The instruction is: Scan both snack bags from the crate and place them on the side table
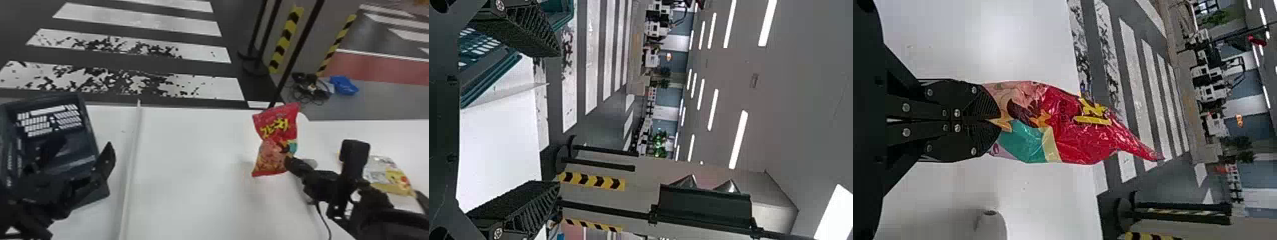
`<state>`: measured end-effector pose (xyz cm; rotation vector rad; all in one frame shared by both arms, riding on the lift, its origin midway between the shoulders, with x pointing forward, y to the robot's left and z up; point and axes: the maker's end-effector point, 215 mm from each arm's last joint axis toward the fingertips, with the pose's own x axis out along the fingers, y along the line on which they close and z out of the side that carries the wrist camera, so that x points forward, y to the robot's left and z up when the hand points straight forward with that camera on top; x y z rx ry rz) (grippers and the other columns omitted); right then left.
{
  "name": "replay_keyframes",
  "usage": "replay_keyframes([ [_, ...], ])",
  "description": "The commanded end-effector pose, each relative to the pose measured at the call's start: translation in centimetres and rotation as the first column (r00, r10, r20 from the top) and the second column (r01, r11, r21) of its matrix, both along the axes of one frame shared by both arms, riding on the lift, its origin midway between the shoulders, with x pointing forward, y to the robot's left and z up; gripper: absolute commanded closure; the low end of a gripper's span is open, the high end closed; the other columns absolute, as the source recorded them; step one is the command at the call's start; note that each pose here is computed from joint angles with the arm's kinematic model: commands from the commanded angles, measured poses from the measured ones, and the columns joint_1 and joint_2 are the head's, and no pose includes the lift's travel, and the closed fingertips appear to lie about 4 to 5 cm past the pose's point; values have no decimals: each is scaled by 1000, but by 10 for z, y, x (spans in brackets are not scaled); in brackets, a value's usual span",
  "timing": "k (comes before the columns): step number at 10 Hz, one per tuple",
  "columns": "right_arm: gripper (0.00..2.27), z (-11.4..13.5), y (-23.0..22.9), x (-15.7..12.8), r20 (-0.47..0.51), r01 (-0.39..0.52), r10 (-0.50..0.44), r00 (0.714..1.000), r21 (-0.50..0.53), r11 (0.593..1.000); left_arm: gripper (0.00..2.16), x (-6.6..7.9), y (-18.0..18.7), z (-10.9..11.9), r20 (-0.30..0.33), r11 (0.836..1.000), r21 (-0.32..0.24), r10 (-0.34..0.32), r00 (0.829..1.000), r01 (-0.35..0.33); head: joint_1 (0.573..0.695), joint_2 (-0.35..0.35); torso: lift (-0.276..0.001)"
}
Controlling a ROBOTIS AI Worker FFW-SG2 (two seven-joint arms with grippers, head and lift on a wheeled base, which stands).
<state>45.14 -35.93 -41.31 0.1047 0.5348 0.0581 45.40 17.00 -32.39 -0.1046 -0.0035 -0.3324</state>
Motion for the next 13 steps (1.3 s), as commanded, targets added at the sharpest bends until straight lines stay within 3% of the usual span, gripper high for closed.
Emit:
replay_keyframes([
  [1, 2256, 5, 17, 4, 6, -58, 61, 998, -224, 973, 83, 0, -1, 1, 0, 1000, -1, -2, 1000, 2, 695, -232, -95],
  [2, 2256, 2, 28, 5, -9, -88, 91, 996, -388, 917, 83, 0, -1, 1, 0, 1000, -1, -2, 1000, 2, 695, -228, -95],
  [4, 2256, -26, 49, -1, -81, -153, 134, 988, -689, 709, 83, -1, -2, 1, 0, 1000, -1, -5, 1000, 5, 695, -206, -95],
  [6, 2256, -50, 70, -25, -171, -225, 150, 974, -819, 527, 83, 0, -2, 0, -1, 1000, 1, -5, 1000, 5, 695, -177, -95],
  [7, 2256, -60, 75, -40, -215, -255, 136, 967, -845, 471, 83, 0, -2, 0, 0, 1000, 1, -5, 1000, 5, 695, -168, -95],
  [8, 2256, -73, 83, -56, -264, -296, 132, 955, -845, 445, 83, 1, -2, 0, 0, 1000, 1, -5, 1000, 5, 695, -158, -95],
  [9, 2037, -82, 90, -68, -293, -320, 131, 947, -836, 446, 83, 1, -1, 0, 0, 1000, 3, -5, 1000, 5, 695, -150, -95],
  [10, 1042, -88, 95, -77, -318, -337, 121, 940, -819, 465, 83, 2, -1, -1, -1, 1000, 2, -4, 1000, 4, 695, -140, -95],
  [11, 12, -91, 100, -82, -332, -342, 117, 936, -784, 518, 83, 1, -2, -2, -3, 1000, 0, -4, 1000, 4, 695, -137, -95],
  [12, -2, -91, 112, -86, -346, -347, 130, 929, -698, 626, 83, 1, -2, -2, -3, 1000, 2, -5, 1000, 5, 695, -129, -95],
  [13, 19, -92, 131, -95, -384, -370, 179, 906, -514, 774, 83, 1, -2, -2, -3, 1000, 2, -5, 1000, 5, 695, -118, -95],
])
